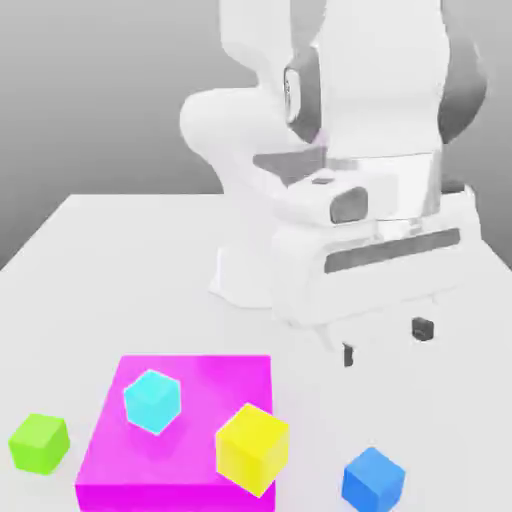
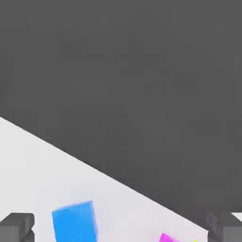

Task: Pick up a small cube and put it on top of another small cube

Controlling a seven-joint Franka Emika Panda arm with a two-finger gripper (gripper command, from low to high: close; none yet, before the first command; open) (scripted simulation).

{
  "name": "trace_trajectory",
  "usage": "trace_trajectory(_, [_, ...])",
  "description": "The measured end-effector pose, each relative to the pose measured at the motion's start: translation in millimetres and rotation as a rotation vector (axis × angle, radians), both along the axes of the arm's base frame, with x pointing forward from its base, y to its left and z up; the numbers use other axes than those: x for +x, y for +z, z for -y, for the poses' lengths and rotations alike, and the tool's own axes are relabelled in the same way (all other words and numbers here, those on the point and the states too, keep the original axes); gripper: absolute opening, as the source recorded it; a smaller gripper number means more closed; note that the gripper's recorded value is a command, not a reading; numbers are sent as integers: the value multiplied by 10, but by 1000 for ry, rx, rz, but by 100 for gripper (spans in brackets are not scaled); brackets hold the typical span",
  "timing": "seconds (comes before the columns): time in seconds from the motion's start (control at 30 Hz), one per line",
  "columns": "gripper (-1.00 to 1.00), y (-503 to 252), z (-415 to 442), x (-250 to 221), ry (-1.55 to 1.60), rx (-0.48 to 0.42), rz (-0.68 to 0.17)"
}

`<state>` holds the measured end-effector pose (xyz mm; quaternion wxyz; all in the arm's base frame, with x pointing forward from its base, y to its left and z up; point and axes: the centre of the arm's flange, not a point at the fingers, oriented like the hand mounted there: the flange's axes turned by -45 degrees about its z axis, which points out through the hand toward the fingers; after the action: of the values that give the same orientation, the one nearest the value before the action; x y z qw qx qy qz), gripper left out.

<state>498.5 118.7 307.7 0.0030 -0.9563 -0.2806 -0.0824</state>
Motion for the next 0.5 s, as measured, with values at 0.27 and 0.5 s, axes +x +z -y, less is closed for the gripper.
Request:
trace_trajectory(0.27, [0, -1369, -177, -224, 137, -62, -149])
trace_trajectory(0.5, [-100, -1737, -178, -241, 139, -63, -153])
